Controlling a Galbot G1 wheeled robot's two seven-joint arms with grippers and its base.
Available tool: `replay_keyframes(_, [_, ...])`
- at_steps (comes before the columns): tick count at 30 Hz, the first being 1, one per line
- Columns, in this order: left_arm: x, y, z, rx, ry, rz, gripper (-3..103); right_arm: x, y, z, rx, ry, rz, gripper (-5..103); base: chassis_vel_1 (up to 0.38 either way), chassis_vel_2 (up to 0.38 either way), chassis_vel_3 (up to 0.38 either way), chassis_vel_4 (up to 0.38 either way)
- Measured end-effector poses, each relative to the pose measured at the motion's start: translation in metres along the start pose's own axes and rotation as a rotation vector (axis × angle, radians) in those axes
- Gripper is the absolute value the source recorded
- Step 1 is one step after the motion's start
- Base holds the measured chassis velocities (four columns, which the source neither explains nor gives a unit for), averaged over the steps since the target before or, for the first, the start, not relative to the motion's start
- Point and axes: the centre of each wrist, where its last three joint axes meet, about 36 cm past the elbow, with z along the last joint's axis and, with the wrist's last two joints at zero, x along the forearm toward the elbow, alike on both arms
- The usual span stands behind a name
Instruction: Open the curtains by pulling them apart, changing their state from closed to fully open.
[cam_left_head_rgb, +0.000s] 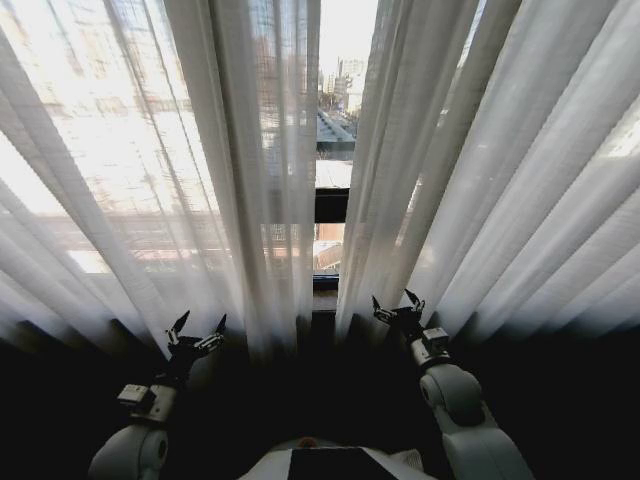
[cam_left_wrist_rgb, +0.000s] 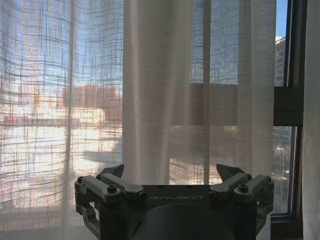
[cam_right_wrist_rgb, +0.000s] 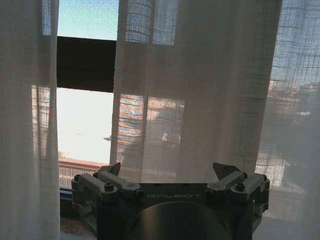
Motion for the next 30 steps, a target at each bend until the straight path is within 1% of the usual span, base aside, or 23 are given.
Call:
replay_keyframes(1, [0.000,0.000,0.000,0.000,-0.001,-0.001,100,0.000,0.000,-0.001,-0.021,0.005,-0.014,100,-0.062,0.051,0.032,-0.025])
replay_keyframes(2, [0.000,0.000,0.000,0.000,-0.001,-0.001,100,0.000,0.000,-0.001,-0.021,0.005,-0.014,100,-0.062,0.051,0.032,-0.025])
replay_keyframes(5, [0.004,-0.001,-0.003,-0.003,-0.003,-0.006,100,-0.010,0.000,-0.009,-0.104,0.029,-0.070,100,0.000,0.000,0.000,0.000])
replay_keyframes(6, [0.004,-0.001,-0.003,-0.003,-0.003,-0.006,100,-0.010,0.000,-0.009,-0.104,0.029,-0.070,100,0.000,0.000,0.000,0.000])
replay_keyframes(8, [0.006,-0.001,-0.006,-0.006,-0.007,-0.010,100,-0.021,0.000,-0.011,-0.128,0.041,-0.089,100,0.000,0.000,0.000,0.000])
replay_keyframes(11, [0.009,-0.001,-0.009,-0.013,-0.020,-0.019,100,-0.044,0.003,-0.012,-0.134,0.047,-0.101,100,0.000,0.000,0.000,0.000])
replay_keyframes(12, [0.009,-0.001,-0.009,-0.013,-0.020,-0.019,100,-0.044,0.003,-0.012,-0.134,0.047,-0.101,100,0.000,0.000,0.000,0.000])
replay_keyframes(17, [0.010,-0.001,-0.011,-0.015,-0.034,-0.034,100,-0.081,0.015,-0.012,-0.128,0.072,-0.121,100,0.000,0.000,0.000,0.000])
replay_keyframes(18, [0.010,-0.001,-0.011,-0.015,-0.034,-0.034,100,-0.081,0.015,-0.012,-0.128,0.072,-0.121,100,0.000,0.000,0.000,0.000])
replay_keyframes(22, [0.011,-0.001,-0.013,-0.015,-0.040,-0.038,100,-0.111,0.019,-0.019,-0.125,0.057,-0.092,100,0.000,0.000,0.000,0.000])
replay_keyframes(23, [0.011,-0.001,-0.013,-0.015,-0.040,-0.038,100,-0.111,0.019,-0.019,-0.125,0.057,-0.092,100,0.000,0.000,0.000,0.000])
replay_keyframes(30, [0.010,-0.002,-0.013,-0.011,-0.043,-0.038,100,-0.161,0.012,-0.025,-0.127,0.033,-0.030,100,0.000,0.000,0.000,0.000])
